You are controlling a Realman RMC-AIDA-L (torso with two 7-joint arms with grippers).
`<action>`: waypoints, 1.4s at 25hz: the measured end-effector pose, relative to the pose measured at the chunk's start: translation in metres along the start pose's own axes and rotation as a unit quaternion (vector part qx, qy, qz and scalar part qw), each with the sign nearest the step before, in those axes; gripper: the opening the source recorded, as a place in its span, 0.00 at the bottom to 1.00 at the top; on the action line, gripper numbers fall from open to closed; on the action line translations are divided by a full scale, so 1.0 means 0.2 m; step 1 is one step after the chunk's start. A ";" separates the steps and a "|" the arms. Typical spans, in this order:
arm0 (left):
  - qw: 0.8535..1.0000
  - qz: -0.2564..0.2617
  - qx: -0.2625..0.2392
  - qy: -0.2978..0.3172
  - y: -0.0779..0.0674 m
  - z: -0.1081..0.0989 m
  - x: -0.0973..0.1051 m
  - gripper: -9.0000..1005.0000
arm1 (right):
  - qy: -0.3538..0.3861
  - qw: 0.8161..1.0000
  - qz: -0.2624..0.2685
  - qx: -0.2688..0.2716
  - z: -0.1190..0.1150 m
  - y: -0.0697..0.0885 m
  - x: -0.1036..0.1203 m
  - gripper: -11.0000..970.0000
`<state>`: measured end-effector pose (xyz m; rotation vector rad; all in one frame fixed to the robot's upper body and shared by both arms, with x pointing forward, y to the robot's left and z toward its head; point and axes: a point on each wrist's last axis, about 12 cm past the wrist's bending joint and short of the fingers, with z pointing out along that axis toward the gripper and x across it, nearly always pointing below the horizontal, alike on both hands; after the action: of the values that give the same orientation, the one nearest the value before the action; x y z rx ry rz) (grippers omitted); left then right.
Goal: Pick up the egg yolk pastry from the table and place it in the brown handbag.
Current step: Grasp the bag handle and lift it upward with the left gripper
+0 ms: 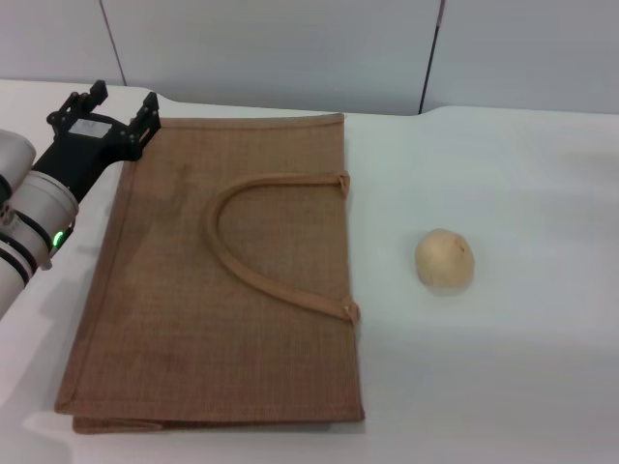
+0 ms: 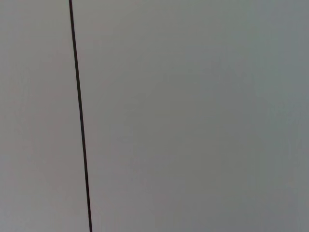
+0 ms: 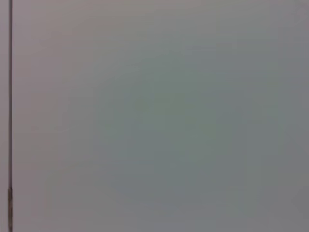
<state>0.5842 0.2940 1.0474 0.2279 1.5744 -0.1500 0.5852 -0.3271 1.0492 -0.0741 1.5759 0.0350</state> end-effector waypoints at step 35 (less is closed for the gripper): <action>0.996 0.010 0.086 0.028 -0.10 0.05 0.00 0.71 | 0.034 0.999 -0.006 0.009 0.04 -0.01 0.01 0.92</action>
<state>0.5889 0.2716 1.0462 0.3847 1.6159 -0.2660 0.5939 -0.3282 1.0467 -0.0709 1.6442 0.0100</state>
